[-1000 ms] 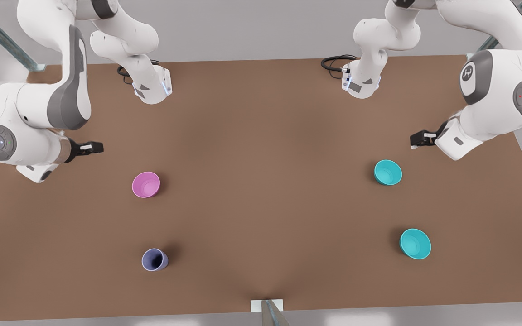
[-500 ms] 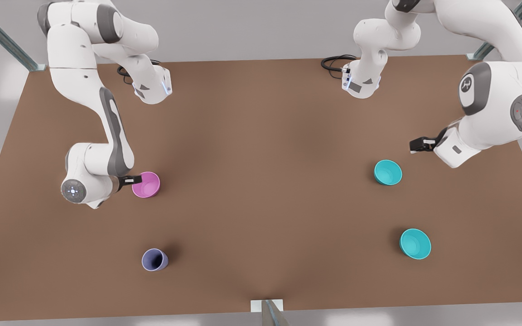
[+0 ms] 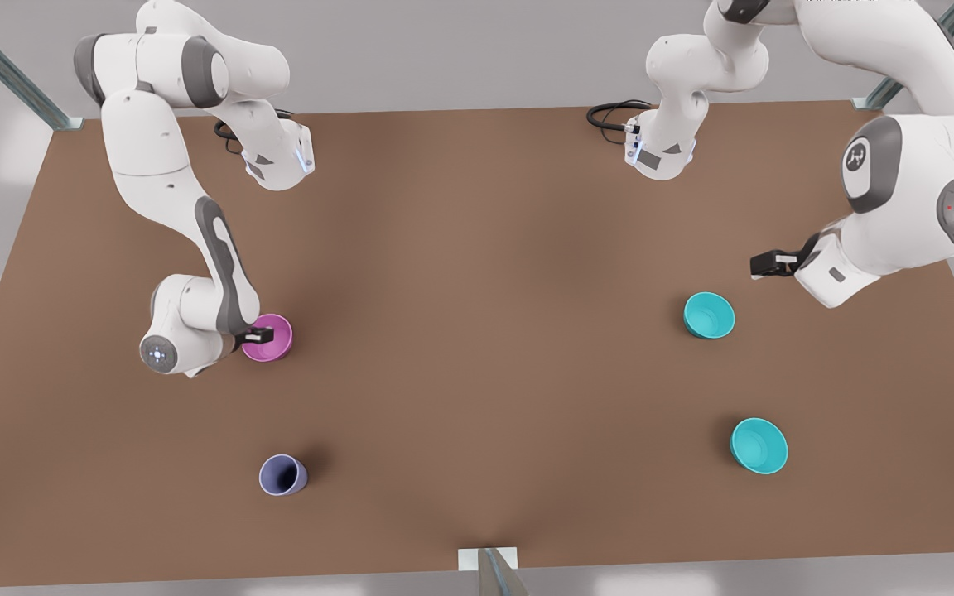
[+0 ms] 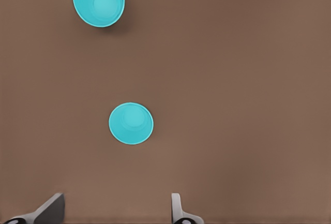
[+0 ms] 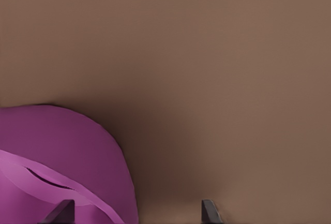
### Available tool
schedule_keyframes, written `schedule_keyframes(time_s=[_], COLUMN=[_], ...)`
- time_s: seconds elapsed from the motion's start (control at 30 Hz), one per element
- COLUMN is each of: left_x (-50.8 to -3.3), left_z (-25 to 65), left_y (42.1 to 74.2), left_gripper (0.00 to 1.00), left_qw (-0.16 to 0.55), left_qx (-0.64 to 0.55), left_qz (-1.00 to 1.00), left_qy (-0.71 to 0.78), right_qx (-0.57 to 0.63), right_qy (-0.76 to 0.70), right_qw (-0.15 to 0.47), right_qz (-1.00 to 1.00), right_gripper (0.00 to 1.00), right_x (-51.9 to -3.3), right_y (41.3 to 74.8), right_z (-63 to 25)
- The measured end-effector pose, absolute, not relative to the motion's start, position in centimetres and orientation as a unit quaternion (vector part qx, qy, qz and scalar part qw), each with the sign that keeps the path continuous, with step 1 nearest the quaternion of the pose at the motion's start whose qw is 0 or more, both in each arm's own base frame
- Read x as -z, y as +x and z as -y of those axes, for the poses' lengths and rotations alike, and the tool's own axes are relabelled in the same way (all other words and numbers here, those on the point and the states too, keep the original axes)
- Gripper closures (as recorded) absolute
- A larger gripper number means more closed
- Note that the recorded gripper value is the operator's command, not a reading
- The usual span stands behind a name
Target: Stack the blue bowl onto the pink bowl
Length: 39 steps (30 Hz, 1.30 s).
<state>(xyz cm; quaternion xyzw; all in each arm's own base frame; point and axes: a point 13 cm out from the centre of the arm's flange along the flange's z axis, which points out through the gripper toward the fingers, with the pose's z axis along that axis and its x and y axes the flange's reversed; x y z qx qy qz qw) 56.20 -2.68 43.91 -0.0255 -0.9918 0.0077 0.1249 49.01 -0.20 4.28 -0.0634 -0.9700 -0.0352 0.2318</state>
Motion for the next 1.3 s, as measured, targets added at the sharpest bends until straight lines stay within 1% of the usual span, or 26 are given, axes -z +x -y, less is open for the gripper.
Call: schedule_keyframes(time_s=[0.03, 0.07, 0.1, 0.2, 0.37, 0.4, 0.43, 0.5, 0.63, 0.7, 0.77, 0.83, 0.9, 0.93, 0.97, 1.0, 1.07, 1.13, 1.17, 1.23, 1.27, 1.3], left_x=[-43.7, -43.7, -43.7, -43.7, -43.8, -43.7, -43.6, -43.1, -41.5, -40.9, -40.4, -40.1, -38.5, -36.0, -32.5, -29.2, -24.3, -20.1, -18.1, -15.0, -13.8, -12.9], left_z=[2.7, 2.7, 2.7, 2.6, 2.1, 1.9, 1.7, 1.2, -0.4, -0.7, -0.8, -0.8, -1.3, -2.3, -3.8, -5.3, -6.7, -6.4, -6.6, -6.9, -7.0, -7.1], left_y=[56.2, 56.2, 56.2, 56.1, 56.0, 56.0, 56.0, 55.8, 55.8, 55.9, 56.0, 56.0, 55.4, 54.3, 52.8, 51.2, 48.9, 47.5, 47.3, 47.3, 47.8, 48.3], left_gripper=[0.00, 0.00, 0.00, 0.00, 0.00, 0.00, 0.00, 0.00, 0.00, 0.00, 0.00, 0.00, 0.00, 0.00, 0.00, 0.00, 0.00, 0.00, 0.00, 0.00, 0.00, 0.00], left_qw=[0.127, 0.128, 0.128, 0.129, 0.128, 0.129, 0.131, 0.134, 0.143, 0.145, 0.145, 0.144, 0.156, 0.175, 0.198, 0.215, 0.229, 0.231, 0.227, 0.210, 0.197, 0.185], left_qx=[-0.008, -0.007, -0.007, -0.008, -0.008, -0.009, -0.009, -0.010, -0.020, -0.022, -0.024, -0.024, -0.025, -0.027, -0.030, -0.033, -0.054, -0.081, -0.093, -0.113, -0.119, -0.122], left_qz=[0.992, 0.991, 0.991, 0.991, 0.991, 0.991, 0.991, 0.991, 0.989, 0.989, 0.989, 0.989, 0.987, 0.984, 0.979, 0.975, 0.970, 0.967, 0.967, 0.968, 0.970, 0.972], left_qy=[-0.025, -0.026, -0.026, -0.025, -0.021, -0.020, -0.018, -0.014, 0.003, 0.006, 0.008, 0.008, 0.012, 0.019, 0.030, 0.040, 0.055, 0.064, 0.070, 0.079, 0.080, 0.079], right_qx=[0.040, 0.046, 0.050, 0.065, 0.087, 0.096, 0.108, 0.137, 0.205, 0.242, 0.270, 0.277, 0.275, 0.274, 0.271, 0.269, 0.267, 0.270, 0.275, 0.287, 0.284, 0.271], right_qy=[-0.069, -0.074, -0.079, -0.087, -0.087, -0.081, -0.069, -0.037, 0.030, 0.037, 0.022, -0.009, -0.040, -0.055, -0.068, -0.081, -0.103, -0.121, -0.126, -0.124, -0.130, -0.145], right_qw=[0.230, 0.229, 0.227, 0.220, 0.209, 0.207, 0.207, 0.201, 0.184, 0.177, 0.178, 0.181, 0.180, 0.179, 0.177, 0.176, 0.173, 0.169, 0.162, 0.142, 0.136, 0.137], right_qz=[0.970, 0.970, 0.969, 0.970, 0.970, 0.970, 0.970, 0.969, 0.961, 0.953, 0.946, 0.943, 0.943, 0.943, 0.944, 0.944, 0.942, 0.940, 0.939, 0.939, 0.940, 0.942], right_gripper=[0.61, 0.71, 0.79, 0.79, 0.79, 0.79, 0.79, 0.79, 0.79, 0.79, 0.79, 0.79, 0.79, 0.67, 0.04, 0.00, 0.00, 0.00, 0.00, 0.00, 0.00, 0.00], right_x=[-3.9, -3.6, -3.4, -3.9, -6.5, -7.4, -8.5, -10.9, -13.8, -12.9, -11.1, -8.9, -7.2, -6.7, -6.4, -6.2, -6.3, -7.5, -9.5, -16.6, -20.1, -22.6], right_y=[49.0, 49.1, 49.2, 50.0, 52.3, 52.8, 53.2, 54.3, 55.7, 55.5, 54.6, 53.9, 53.8, 53.9, 54.2, 54.4, 54.9, 55.5, 56.2, 58.0, 59.7, 62.2], right_z=[0.0, -0.2, -0.4, -1.1, -2.5, -3.8, -6.4, -14.2, -36.0, -46.6, -53.4, -56.3, -57.2, -57.3, -57.3, -57.3, -57.3, -57.5, -57.6, -56.9, -54.4, -49.3])
